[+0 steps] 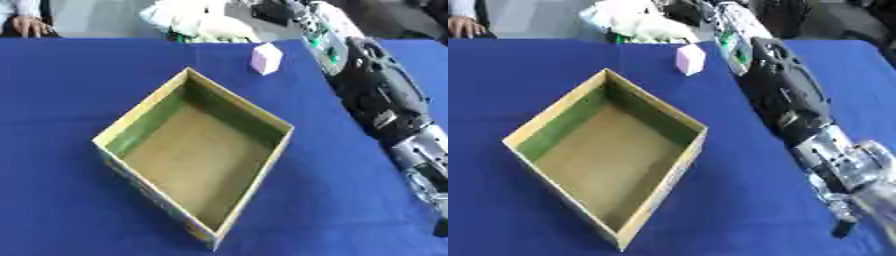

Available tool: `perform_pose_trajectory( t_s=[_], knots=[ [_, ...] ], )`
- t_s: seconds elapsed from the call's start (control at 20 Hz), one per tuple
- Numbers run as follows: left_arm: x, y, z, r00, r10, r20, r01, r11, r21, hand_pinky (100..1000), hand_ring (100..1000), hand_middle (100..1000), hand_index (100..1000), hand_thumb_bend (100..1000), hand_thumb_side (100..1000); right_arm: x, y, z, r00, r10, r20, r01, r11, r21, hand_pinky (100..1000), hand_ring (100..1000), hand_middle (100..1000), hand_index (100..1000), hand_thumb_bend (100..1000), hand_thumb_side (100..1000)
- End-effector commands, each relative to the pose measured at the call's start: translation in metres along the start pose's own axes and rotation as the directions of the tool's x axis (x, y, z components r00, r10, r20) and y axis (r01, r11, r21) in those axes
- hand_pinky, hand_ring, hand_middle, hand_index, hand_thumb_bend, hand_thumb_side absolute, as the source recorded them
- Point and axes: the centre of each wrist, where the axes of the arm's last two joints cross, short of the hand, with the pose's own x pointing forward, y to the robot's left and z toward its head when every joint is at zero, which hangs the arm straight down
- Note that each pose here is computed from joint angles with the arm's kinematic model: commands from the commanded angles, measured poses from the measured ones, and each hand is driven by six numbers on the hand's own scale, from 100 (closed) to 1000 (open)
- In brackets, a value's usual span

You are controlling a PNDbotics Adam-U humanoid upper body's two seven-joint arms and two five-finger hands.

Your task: Pick up objects on the table and place them in the box.

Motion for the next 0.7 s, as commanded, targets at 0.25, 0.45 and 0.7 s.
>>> perform_pose_trajectory(
  t_s=[0.25,0.45,0.7],
  knots=[
    [0.007,0.0,-0.007,0.999,0.002,0.036,-0.001,1.0,-0.015,882,860,1000,682,100,860,-0.004,-0.011,-0.003,0.996,0.062,-0.059,-0.059,0.997,0.044,987,985,914,905,200,1000],
    [0.007,0.0,-0.007,0.999,0.003,0.038,-0.002,1.0,-0.017,882,860,1000,682,100,860,-0.012,0.001,0.002,0.989,0.115,-0.094,-0.102,0.987,0.125,1000,1000,929,926,210,1000],
    [0.007,-0.002,-0.007,0.999,0.01,0.037,-0.009,1.0,-0.023,881,860,1000,683,100,860,-0.018,0.02,0.002,0.964,0.217,-0.154,-0.169,0.945,0.279,1000,1000,908,950,308,1000]
  ],
)
